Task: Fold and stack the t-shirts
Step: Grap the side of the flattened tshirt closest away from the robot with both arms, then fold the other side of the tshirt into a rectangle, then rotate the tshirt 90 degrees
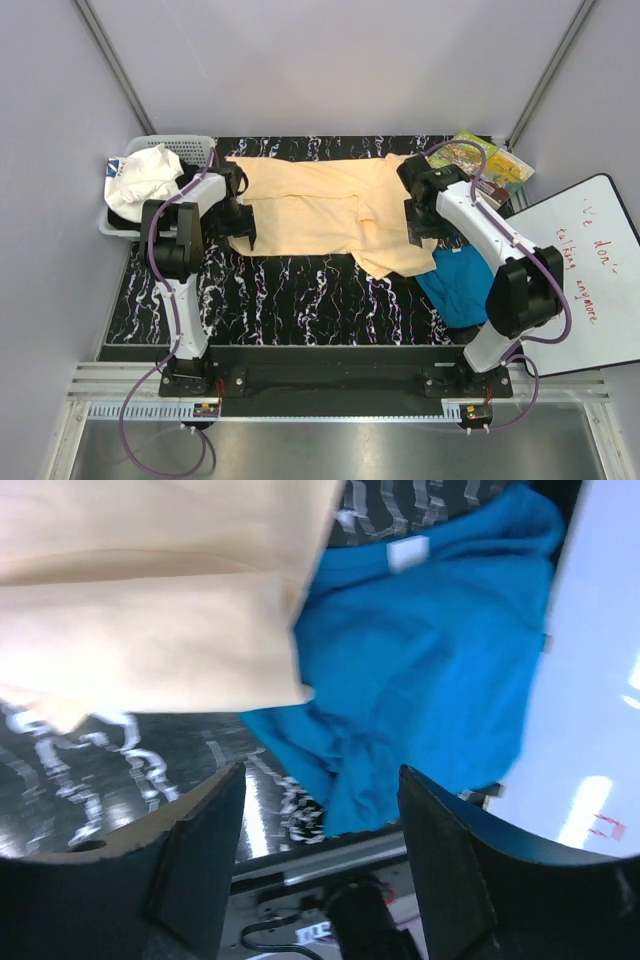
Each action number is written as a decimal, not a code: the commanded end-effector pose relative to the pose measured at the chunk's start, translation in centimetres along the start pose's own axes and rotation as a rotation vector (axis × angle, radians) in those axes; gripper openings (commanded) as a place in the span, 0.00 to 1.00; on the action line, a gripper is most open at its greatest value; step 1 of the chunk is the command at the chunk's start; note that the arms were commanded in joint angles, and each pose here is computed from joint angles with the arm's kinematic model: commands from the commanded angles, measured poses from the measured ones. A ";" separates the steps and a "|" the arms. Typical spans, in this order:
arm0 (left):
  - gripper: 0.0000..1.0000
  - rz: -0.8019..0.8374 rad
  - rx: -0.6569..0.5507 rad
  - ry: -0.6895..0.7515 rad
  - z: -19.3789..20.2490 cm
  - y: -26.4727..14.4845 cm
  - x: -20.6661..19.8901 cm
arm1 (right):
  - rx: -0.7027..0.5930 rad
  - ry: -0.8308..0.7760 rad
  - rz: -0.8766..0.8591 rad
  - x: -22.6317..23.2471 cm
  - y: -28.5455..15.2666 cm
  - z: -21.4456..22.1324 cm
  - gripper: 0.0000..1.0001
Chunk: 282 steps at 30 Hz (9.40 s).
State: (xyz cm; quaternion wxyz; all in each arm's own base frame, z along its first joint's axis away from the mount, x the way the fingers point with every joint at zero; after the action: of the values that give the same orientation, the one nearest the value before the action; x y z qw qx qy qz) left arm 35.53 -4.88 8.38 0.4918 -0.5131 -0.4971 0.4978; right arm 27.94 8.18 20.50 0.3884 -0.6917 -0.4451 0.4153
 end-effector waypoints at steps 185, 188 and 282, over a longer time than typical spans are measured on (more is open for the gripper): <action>0.10 0.192 0.088 0.363 4.7 -6.3 -11.4 | -0.296 0.192 -0.558 17.4 16.7 -23.3 0.25; 0.34 0.154 0.033 0.370 5.5 -8.3 -10.6 | -0.315 0.169 -0.588 16.7 14.1 -23.6 0.36; 0.03 0.255 -0.013 0.003 9.2 -2.1 -1.1 | 0.442 0.022 -1.015 24.3 3.7 -5.6 0.45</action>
State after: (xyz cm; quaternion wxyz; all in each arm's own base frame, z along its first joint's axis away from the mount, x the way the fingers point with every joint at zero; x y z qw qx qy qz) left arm 26.17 -6.04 10.36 0.4434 -0.5717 -0.4364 0.5349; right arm 39.76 26.61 14.10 0.6665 -0.3273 -0.6135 0.2687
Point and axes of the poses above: each gripper's point midway between its finger pads, its own y axis out along the fingers, its own x axis along the line the jaws close on, z = x × y, the point moved 7 cm from there along -y, back along the fingers, and after that the axes turned 14 degrees about y, right-handed, at the moved point
